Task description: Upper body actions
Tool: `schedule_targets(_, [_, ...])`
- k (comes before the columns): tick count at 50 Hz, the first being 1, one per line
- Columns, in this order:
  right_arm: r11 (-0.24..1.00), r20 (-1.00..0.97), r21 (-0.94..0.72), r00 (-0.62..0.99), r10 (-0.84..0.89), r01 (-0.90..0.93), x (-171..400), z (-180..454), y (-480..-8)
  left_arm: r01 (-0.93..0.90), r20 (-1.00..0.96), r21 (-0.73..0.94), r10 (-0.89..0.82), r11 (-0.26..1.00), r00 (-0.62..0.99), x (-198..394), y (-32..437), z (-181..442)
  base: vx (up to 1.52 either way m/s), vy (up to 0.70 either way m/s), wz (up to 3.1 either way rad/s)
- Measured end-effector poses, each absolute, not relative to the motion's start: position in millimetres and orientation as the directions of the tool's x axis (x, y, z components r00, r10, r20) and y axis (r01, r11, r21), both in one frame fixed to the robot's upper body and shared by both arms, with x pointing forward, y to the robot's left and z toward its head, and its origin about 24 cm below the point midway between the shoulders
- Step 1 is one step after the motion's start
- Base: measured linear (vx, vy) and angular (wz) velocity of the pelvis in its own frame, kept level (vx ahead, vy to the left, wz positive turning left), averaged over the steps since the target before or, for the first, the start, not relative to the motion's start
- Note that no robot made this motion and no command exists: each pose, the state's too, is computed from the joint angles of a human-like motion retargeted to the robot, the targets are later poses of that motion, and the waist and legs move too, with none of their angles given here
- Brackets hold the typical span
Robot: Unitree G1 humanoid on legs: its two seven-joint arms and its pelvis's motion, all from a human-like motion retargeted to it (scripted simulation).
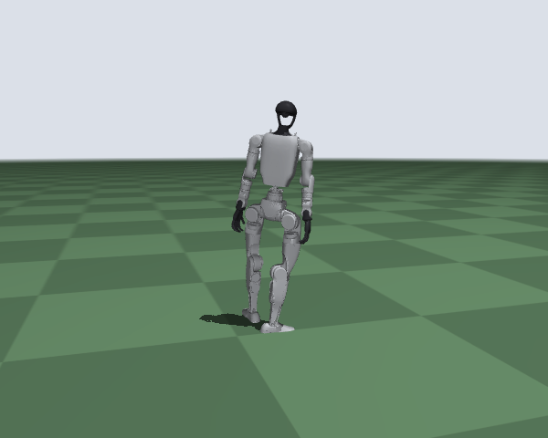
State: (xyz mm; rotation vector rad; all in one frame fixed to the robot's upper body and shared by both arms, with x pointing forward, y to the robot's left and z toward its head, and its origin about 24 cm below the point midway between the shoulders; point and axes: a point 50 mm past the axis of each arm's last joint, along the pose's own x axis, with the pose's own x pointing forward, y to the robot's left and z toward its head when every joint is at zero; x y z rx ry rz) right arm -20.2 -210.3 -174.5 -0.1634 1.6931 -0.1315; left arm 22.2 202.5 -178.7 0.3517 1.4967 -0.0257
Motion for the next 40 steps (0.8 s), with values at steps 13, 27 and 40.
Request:
schedule_targets(13, [0.979, -0.981, -0.191, -0.058, -0.187, 0.07, -11, -176, -211, 0.014, -0.981, 0.166, 0.167, 0.986, -0.096, -21, 196, -179, 0.35, 0.26, 1.19])
schedule_targets(27, [0.98, -0.965, -0.194, 0.192, -0.181, -0.05, 41, -179, -184, 0.023, -0.969, 0.206, 0.208, 0.978, -0.133, -25, 213, -176, 0.21, 0.01, 1.28])
schedule_targets(40, [0.986, -0.985, -0.166, 0.044, -0.166, 0.013, 10, -179, -197, 0.1, -0.976, 0.185, 0.195, 0.978, -0.098, -17, 199, -179, 0.11, -0.11, 1.04])
